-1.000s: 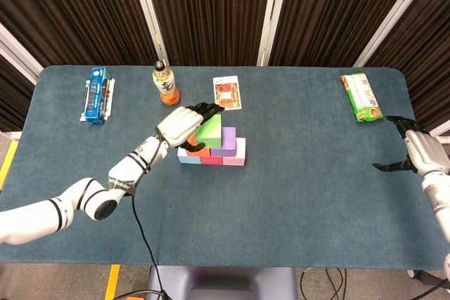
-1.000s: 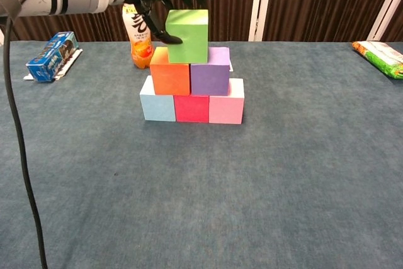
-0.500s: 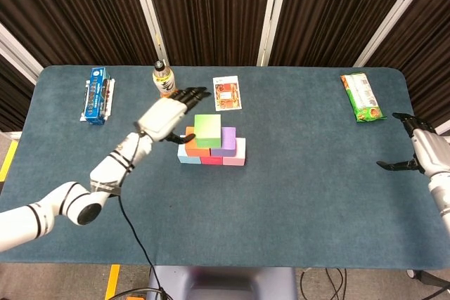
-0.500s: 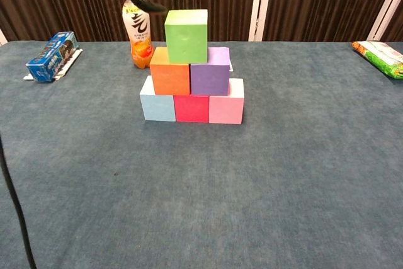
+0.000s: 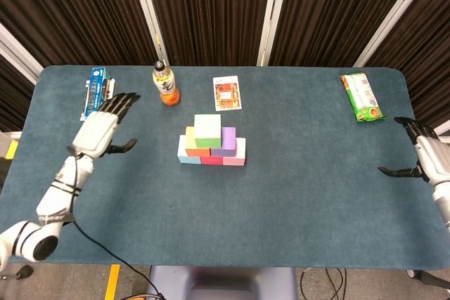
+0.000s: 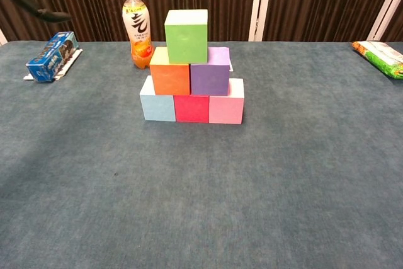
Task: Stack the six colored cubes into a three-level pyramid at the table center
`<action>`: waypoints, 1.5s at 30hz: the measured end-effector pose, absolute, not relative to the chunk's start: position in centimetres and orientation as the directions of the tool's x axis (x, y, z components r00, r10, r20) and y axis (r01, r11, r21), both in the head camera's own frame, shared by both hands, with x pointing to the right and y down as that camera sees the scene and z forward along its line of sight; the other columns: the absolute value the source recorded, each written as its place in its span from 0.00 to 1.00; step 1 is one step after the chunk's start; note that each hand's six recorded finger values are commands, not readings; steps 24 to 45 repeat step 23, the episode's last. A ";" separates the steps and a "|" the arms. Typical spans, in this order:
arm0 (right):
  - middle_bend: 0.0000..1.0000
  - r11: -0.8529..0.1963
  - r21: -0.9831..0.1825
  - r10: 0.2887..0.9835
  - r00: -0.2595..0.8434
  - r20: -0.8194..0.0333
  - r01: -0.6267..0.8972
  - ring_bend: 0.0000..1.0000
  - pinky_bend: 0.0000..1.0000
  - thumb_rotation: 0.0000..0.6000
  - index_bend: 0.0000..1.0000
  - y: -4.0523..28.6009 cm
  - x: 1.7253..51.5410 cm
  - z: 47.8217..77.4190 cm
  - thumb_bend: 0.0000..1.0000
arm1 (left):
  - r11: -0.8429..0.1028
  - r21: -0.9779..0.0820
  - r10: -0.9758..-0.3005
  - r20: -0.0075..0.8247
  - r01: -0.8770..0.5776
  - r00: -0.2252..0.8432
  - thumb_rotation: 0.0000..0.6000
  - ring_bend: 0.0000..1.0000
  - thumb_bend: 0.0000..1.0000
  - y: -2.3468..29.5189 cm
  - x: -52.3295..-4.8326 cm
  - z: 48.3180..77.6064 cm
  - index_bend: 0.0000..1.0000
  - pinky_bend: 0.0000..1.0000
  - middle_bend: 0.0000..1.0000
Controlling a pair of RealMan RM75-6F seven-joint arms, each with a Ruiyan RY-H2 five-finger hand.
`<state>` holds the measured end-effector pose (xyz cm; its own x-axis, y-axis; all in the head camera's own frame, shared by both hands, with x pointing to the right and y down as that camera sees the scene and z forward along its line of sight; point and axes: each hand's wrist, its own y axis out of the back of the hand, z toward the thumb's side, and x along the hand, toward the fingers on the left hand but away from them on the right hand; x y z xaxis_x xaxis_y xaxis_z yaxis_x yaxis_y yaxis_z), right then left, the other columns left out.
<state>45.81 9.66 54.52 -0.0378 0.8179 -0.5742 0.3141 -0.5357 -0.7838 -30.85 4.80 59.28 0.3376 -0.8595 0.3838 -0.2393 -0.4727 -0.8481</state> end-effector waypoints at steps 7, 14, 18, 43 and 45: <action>0.15 -0.462 -0.835 0.881 0.044 -0.472 0.298 0.00 0.04 1.00 0.07 12.5 45.4 54.1 0.08 | -0.423 -0.872 -0.901 0.377 -0.246 0.212 1.00 0.06 0.30 10.7 -36.5 58.7 0.09 0.15 0.10; 0.12 -0.380 -0.878 0.925 0.095 -0.369 0.290 0.00 0.03 1.00 0.06 17.6 45.6 54.2 0.09 | -0.407 -0.880 -0.913 0.398 -0.243 0.090 1.00 0.06 0.30 18.1 -41.4 58.1 0.10 0.15 0.11; 0.12 -0.374 -0.881 0.927 0.084 -0.365 0.290 0.00 0.01 1.00 0.06 20.6 46.0 54.5 0.10 | -0.389 -0.888 -0.920 0.390 -0.244 0.045 1.00 0.06 0.30 21.4 -42.9 57.6 0.10 0.14 0.11; 0.12 -0.362 -0.884 0.930 0.047 -0.365 0.298 0.00 0.00 1.00 0.06 22.8 46.7 54.6 0.09 | -0.378 -0.895 -0.923 0.386 -0.237 0.013 1.00 0.06 0.30 24.9 -43.8 57.1 0.10 0.13 0.11; 0.12 -0.362 -0.884 0.930 0.047 -0.365 0.298 0.00 0.00 1.00 0.06 22.8 46.7 54.6 0.09 | -0.378 -0.895 -0.923 0.386 -0.237 0.013 1.00 0.06 0.30 24.9 -43.8 57.1 0.10 0.13 0.11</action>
